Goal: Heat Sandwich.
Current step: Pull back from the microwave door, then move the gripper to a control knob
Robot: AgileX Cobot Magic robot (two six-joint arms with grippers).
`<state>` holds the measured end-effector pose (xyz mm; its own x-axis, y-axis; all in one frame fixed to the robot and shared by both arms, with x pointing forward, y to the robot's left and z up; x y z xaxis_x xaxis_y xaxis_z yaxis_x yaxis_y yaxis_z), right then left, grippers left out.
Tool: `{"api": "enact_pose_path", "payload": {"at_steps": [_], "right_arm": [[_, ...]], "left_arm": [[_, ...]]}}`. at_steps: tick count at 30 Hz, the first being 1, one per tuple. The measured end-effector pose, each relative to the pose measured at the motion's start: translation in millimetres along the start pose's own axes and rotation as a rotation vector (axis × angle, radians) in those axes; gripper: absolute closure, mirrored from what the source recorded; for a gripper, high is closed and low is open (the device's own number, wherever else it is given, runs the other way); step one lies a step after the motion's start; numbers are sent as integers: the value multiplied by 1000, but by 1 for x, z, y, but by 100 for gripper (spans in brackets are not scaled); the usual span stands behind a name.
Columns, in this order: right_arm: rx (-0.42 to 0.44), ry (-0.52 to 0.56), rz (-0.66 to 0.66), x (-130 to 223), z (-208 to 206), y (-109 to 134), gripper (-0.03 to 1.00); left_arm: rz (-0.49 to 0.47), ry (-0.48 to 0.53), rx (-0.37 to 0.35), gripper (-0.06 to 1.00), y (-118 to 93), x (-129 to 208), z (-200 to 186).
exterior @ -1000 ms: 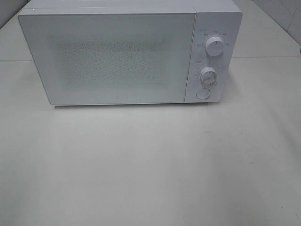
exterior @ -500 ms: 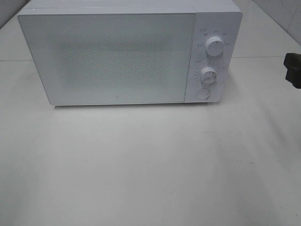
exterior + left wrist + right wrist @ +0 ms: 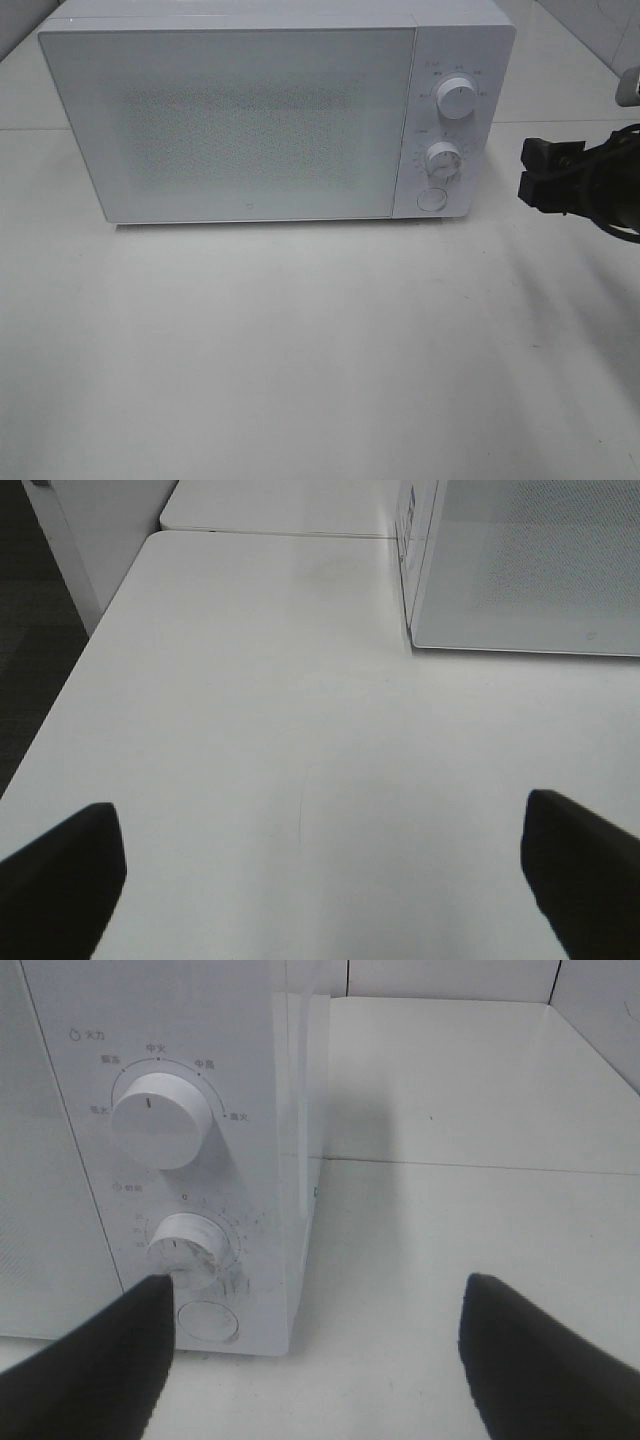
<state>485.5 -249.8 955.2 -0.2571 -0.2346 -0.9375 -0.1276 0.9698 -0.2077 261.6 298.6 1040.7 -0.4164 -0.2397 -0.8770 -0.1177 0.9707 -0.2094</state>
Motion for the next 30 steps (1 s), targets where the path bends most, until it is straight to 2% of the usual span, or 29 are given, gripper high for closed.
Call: {"api": "enact_pose_path", "payload": {"at_steps": [6, 21, 25, 30], "right_arm": [[8, -52, 21, 0, 5, 18, 20], [45, -69, -17, 16, 4, 62, 20], [24, -51, -38, 22, 4, 71, 20], [40, -32, -37, 26, 5, 70, 20]], "left_arm": [[0, 0, 0, -5, 0, 0, 0], [0, 0, 0, -5, 0, 0, 0], [0, 0, 0, -5, 0, 0, 0], [0, 0, 0, -5, 0, 0, 0]]}}
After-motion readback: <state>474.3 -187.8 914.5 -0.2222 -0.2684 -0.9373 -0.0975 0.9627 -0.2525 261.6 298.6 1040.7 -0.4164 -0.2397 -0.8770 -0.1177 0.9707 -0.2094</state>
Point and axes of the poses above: a point on each arm's last joint axis where the gripper is mounted, z pointing out along that axis toward the gripper, y along the wrist's bending axis when the last joint is at zero, x = y × z, the point moved 3 cm from there along z, pointing out along that axis toward the gripper, and after that the axes turned 12 degrees about -z, right-handed, at the moved point
